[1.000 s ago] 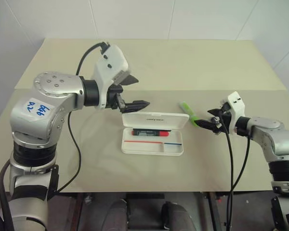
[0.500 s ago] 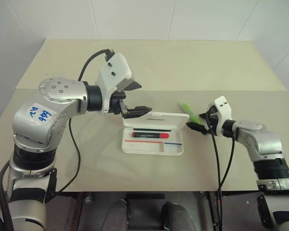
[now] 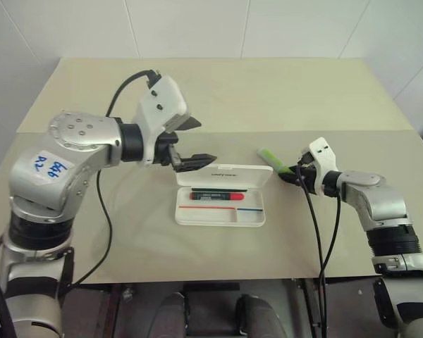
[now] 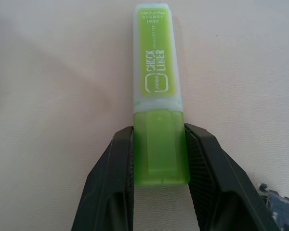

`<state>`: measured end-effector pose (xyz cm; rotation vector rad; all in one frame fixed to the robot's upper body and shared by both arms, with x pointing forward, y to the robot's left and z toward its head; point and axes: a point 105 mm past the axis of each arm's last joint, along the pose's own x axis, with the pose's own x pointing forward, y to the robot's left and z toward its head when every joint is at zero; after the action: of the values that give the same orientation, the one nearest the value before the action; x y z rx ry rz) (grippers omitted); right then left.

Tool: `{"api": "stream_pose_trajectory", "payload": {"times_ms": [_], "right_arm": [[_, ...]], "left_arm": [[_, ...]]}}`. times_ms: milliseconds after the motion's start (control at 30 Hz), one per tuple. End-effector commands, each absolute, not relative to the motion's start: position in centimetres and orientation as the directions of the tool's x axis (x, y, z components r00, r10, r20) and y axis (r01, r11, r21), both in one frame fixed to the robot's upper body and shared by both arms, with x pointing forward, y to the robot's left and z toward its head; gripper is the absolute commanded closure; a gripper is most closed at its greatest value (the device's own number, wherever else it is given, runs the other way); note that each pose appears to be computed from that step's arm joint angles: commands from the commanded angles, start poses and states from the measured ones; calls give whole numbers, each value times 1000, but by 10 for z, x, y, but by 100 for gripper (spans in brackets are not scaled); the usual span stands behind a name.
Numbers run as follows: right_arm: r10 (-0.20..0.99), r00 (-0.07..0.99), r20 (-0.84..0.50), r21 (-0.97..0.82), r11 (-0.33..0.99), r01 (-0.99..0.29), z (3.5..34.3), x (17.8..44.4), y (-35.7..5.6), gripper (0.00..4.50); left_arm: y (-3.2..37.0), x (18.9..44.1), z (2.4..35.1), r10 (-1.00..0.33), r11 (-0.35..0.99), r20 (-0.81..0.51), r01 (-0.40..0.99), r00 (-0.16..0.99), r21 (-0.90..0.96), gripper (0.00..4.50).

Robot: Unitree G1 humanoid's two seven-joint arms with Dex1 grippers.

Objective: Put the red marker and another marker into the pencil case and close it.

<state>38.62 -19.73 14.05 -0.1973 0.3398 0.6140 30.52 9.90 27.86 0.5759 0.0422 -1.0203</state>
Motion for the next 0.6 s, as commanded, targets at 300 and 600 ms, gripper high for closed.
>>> {"api": "stream_pose_trajectory", "payload": {"times_ms": [300,600], "right_arm": [[812,580,63,-133,583,-801,274,343,-166,341],[921,391,2,-173,385,-906,275,306,-128,341]], "left_arm": [[137,299,288,-776,361,-298,778,556,513,32],[130,283,274,-815,277,-344,835,467,476,32]]}}
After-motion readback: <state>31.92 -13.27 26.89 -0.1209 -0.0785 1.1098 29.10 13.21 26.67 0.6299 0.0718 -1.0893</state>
